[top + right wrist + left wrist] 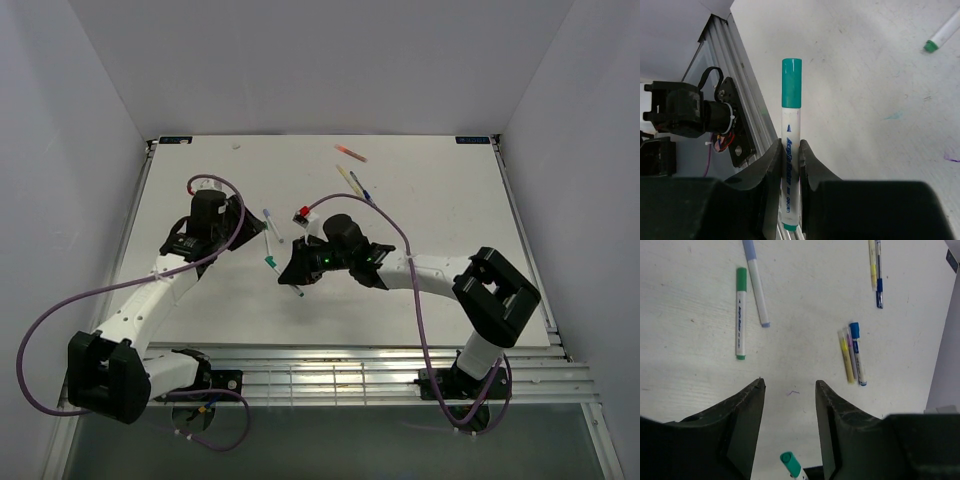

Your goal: Open the pen caps

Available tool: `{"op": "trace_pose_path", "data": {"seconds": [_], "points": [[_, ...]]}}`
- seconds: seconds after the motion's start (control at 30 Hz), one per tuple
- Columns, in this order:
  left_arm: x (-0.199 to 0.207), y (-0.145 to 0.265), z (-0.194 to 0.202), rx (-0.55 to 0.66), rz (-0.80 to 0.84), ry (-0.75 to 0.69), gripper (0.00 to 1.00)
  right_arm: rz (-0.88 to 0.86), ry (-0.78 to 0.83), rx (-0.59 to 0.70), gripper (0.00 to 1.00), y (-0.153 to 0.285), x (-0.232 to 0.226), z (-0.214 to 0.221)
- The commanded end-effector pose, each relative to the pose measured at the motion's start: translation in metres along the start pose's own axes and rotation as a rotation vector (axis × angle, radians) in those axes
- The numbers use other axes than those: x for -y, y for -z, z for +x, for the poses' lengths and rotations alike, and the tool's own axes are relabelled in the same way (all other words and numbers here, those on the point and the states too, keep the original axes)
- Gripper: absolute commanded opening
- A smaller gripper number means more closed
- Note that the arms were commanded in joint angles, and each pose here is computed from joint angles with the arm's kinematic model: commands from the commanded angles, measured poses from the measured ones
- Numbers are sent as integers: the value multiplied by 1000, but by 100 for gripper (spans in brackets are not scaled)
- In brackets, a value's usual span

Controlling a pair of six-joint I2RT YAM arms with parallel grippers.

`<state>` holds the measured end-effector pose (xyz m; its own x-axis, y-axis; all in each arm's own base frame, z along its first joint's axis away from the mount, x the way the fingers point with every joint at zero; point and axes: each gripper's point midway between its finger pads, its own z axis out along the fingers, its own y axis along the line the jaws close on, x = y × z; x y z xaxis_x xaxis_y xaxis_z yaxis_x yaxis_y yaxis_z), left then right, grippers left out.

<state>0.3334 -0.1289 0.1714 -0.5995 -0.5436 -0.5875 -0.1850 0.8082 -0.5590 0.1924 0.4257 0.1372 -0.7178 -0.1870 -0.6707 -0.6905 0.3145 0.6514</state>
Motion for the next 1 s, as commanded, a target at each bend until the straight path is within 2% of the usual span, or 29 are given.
{"op": "trace_pose_path", "data": {"seconds": [0.0,0.1,0.23,0.5,0.67,0.8,0.97], "points": [[11,16,18,-88,71,27,58,76,64,64,8,8,0,-29],[6,15,31,-128,64,53,64,129,66,66,8,4,8,-32],[1,11,46,-178,51,77,64,190,89,88,8,1,13,-43],[9,4,64,-246,72,130,57,231,96,108,8,-11,16,-58],[14,2,64,-245,79,131,52,238,97,116,8,-16,15,-62],[12,1,66,-244,70,129,39,255,98,124,8,-13,16,-62],[7,0,64,-225,52,126,32,252,94,123,8,-10,17,-56]]}}
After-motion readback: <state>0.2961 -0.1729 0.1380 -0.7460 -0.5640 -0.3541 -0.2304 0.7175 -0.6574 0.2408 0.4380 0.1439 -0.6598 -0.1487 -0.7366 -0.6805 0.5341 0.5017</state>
